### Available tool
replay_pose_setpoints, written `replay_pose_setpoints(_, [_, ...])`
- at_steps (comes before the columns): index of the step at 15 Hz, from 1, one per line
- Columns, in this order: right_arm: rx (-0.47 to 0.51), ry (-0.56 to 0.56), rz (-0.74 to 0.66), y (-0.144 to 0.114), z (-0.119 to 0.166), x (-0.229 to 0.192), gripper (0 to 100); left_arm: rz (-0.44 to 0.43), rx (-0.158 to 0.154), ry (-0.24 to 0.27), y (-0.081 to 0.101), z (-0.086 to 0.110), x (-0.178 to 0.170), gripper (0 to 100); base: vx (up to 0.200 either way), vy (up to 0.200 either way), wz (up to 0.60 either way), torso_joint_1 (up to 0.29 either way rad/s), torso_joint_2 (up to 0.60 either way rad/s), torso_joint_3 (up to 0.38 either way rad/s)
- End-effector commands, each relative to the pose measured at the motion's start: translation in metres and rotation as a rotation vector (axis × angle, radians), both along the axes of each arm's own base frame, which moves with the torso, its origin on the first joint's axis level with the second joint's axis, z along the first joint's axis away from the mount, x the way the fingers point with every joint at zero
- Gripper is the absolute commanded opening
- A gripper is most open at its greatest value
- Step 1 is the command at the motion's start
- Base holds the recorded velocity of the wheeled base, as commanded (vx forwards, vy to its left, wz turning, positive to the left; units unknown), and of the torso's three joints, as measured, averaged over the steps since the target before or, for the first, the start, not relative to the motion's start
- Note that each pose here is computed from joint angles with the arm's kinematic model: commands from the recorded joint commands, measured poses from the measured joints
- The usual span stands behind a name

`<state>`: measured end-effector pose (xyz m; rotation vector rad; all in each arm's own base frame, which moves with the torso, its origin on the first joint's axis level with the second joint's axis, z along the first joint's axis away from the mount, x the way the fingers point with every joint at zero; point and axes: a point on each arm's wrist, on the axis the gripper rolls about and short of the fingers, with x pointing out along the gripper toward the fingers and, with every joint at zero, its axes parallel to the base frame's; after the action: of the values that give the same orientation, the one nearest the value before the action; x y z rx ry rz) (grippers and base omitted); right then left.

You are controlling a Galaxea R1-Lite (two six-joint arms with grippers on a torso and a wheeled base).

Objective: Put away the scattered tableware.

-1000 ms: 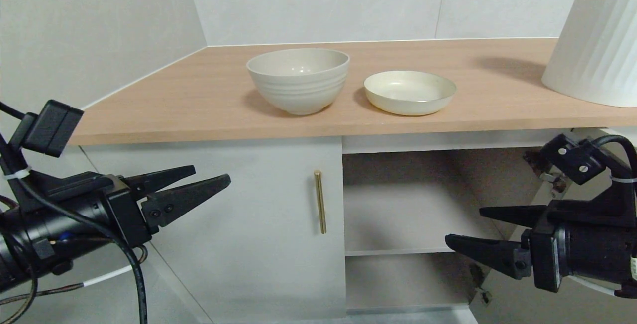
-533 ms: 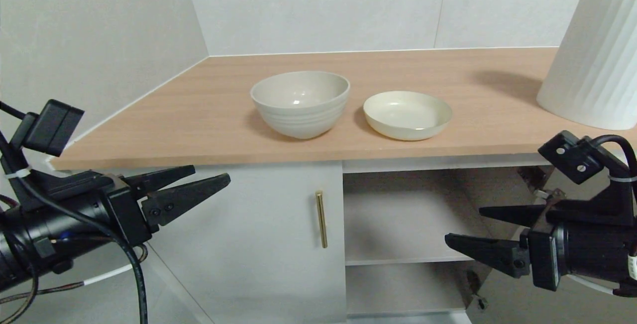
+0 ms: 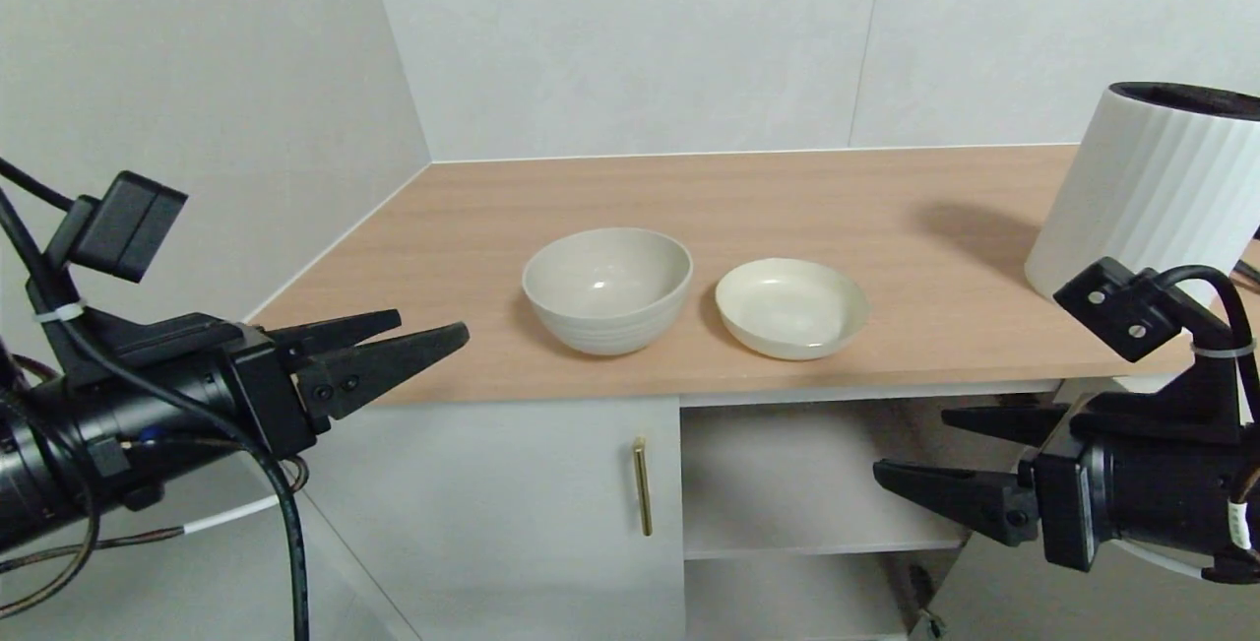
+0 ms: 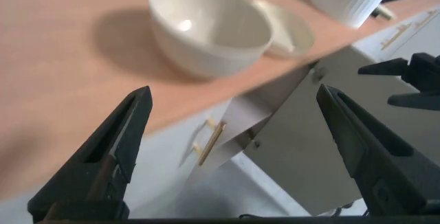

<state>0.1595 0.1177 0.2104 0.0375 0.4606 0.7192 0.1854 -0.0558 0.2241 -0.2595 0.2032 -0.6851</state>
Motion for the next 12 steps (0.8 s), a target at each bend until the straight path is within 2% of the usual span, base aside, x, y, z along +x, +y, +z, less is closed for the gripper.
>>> replay_pose_setpoints(1, [-0.005, 0.008, 0.000, 0.003, -0.003, 0.004, 100, -0.001, 0.002, 0.019, -0.003, -0.001, 0.011, 100, 0.000, 0.000, 0.00, 0.198, -0.47, -0.286])
replay_pose_setpoints(6, [-0.008, 0.003, -0.014, 0.006, -0.006, 0.015, 100, -0.020, 0.010, 0.077, -0.009, -0.012, 0.033, 100, 0.000, 0.000, 0.00, 0.205, -0.47, -0.273])
replay_pose_setpoints(7, [-0.011, 0.007, -0.026, 0.007, -0.008, 0.021, 100, -0.020, -0.020, 0.121, -0.010, -0.016, 0.039, 100, 0.000, 0.000, 0.00, 0.100, -0.22, -0.124])
replay_pose_setpoints(9, [-0.017, 0.008, -0.034, 0.009, -0.009, 0.025, 100, -0.022, -0.068, 0.160, -0.014, -0.014, 0.042, 100, 0.000, 0.000, 0.00, 0.046, -0.10, -0.056])
replay_pose_setpoints(10, [-0.022, 0.010, -0.056, 0.014, -0.007, 0.033, 100, -0.017, -0.120, 0.196, -0.015, -0.011, 0.044, 100, 0.000, 0.000, 0.00, 0.000, 0.00, 0.000])
replay_pose_setpoints(11, [-0.027, 0.007, -0.084, 0.015, -0.006, 0.037, 100, -0.013, -0.142, 0.208, -0.016, -0.009, 0.045, 100, 0.000, 0.000, 0.00, 0.000, 0.00, 0.000])
replay_pose_setpoints(12, [-0.027, 0.022, -0.170, 0.021, -0.007, 0.048, 100, -0.012, -0.181, 0.244, -0.019, -0.008, 0.048, 100, 0.000, 0.000, 0.00, 0.000, 0.00, 0.000])
